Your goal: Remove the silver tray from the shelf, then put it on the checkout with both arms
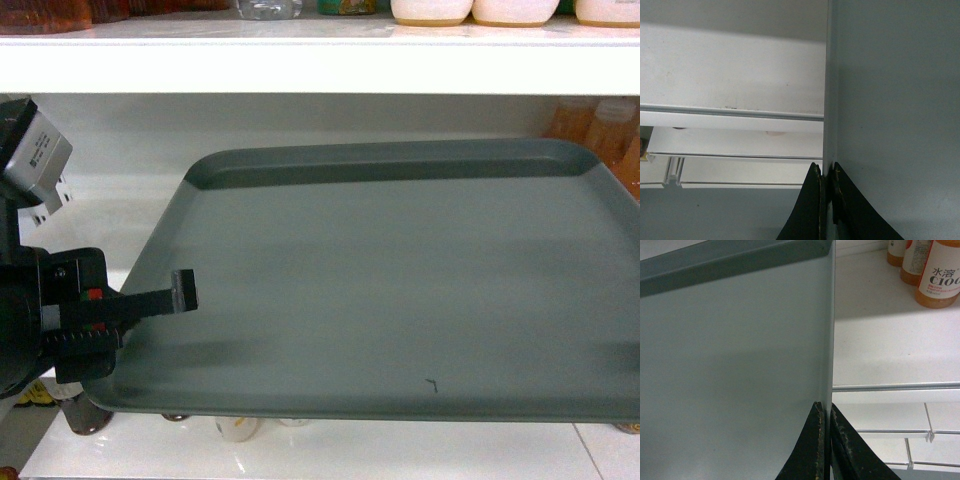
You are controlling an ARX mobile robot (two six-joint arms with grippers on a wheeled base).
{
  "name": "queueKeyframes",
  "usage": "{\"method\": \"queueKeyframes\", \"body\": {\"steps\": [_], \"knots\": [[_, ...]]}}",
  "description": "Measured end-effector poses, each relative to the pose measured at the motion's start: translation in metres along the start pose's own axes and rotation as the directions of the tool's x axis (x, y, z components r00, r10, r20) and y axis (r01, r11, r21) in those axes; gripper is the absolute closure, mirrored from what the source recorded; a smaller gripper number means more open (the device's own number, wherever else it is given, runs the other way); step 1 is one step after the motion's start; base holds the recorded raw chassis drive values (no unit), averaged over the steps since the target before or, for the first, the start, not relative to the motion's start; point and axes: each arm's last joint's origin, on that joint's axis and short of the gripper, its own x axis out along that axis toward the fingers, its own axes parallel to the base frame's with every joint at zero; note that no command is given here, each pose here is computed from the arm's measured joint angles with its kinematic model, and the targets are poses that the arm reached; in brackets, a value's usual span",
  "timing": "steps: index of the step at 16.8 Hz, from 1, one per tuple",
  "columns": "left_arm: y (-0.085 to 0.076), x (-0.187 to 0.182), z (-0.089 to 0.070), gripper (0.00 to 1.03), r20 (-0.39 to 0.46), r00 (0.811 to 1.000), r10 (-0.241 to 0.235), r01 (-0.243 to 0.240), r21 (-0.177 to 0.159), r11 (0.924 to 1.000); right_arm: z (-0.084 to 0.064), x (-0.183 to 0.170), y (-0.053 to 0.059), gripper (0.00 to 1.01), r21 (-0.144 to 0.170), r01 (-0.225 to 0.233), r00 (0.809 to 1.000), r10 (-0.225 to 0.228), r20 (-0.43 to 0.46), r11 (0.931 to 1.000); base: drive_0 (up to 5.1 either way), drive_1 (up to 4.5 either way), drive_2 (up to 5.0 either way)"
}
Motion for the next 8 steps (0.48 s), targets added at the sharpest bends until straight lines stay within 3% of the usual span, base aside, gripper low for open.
{"method": "queueKeyframes", "body": {"steps": [8], "knots": [[0.0001, 0.0005, -0.0001, 1.0, 0.0, 1.0, 0.001, -0.001, 0.0, 1.0, -0.0005, 0.0006, 0.0009, 0.98, 0.0, -0.004, 1.0, 0.004, -0.001, 1.0, 0.0, 0.0, 0.0]]}}
